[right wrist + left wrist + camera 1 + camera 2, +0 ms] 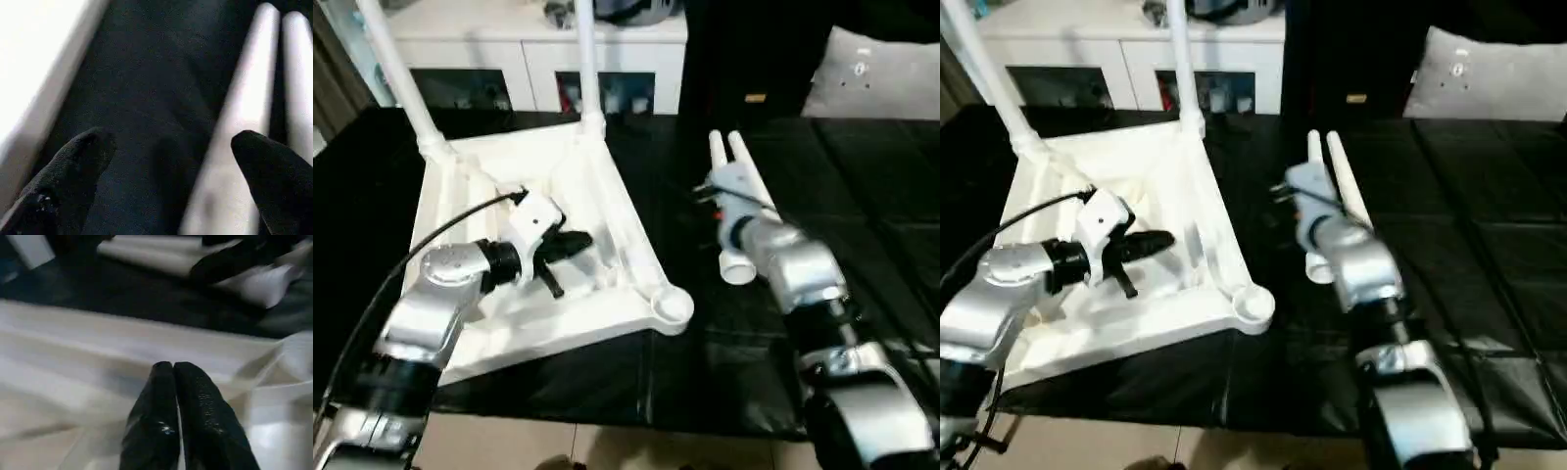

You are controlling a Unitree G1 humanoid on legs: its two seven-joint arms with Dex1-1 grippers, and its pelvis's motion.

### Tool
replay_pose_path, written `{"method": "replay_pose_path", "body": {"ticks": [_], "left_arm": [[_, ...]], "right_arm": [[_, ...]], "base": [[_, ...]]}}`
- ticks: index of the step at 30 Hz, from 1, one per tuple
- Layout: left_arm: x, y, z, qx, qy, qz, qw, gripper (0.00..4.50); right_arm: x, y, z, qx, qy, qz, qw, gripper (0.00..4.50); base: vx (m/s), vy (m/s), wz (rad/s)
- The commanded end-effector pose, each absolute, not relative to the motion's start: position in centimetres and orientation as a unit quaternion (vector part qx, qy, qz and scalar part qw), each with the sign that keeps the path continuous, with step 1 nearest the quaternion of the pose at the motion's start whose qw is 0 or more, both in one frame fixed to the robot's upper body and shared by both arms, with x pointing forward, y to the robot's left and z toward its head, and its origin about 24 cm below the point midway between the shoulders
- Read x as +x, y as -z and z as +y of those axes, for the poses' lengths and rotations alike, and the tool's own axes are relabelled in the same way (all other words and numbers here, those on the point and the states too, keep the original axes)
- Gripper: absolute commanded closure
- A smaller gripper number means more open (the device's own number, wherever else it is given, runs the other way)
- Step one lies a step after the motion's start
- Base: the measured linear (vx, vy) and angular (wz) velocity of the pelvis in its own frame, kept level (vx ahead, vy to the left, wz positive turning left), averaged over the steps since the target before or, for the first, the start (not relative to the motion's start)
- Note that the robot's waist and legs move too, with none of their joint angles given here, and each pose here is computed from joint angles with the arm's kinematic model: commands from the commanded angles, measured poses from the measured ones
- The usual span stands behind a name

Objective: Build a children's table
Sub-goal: Rotate table base, then pick table leg

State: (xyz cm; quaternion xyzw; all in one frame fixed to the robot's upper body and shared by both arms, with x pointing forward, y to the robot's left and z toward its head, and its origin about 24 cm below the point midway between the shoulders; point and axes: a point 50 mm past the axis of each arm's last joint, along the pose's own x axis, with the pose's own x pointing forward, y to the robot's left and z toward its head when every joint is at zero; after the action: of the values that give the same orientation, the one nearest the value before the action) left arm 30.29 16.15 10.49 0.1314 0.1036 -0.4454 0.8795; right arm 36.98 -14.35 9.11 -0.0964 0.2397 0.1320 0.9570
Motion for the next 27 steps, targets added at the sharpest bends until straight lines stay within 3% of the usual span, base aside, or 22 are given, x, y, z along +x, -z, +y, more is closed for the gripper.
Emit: {"method": "replay_pose_path", "body": {"ticks": [1, 7, 10, 15, 27], "left_arm": [[29.3, -11.3, 15.0, 0.12, 0.49, 0.102, 0.857, 3.84], [27.8, -11.3, 13.2, 0.124, 0.543, 0.113, 0.823, 3.73], [27.6, -11.1, 12.9, 0.131, 0.548, 0.117, 0.818, 3.73], [27.4, -11.4, 12.7, 0.129, 0.548, 0.124, 0.817, 3.73], [27.5, -11.8, 12.4, 0.138, 0.544, 0.119, 0.819, 3.69]], "right_arm": [[37.6, -9.5, -14.8, -0.084, -0.114, 0.265, 0.954, 0.0], [38.2, -8.9, -14.7, -0.067, -0.116, 0.319, 0.938, 0.0], [38.1, -8.5, -14.2, -0.049, -0.14, 0.342, 0.928, 0.0], [38.1, -7.6, -14.8, -0.063, -0.113, 0.38, 0.916, 0.0], [38.0, -7.2, -15.9, -0.023, -0.104, 0.411, 0.905, 1.02]], "base": [[0.0, 0.0, 0.0], [0.0, 0.0, 0.0], [0.0, 0.0, 0.0], [0.0, 0.0, 0.0], [0.0, 0.0, 0.0]]}}
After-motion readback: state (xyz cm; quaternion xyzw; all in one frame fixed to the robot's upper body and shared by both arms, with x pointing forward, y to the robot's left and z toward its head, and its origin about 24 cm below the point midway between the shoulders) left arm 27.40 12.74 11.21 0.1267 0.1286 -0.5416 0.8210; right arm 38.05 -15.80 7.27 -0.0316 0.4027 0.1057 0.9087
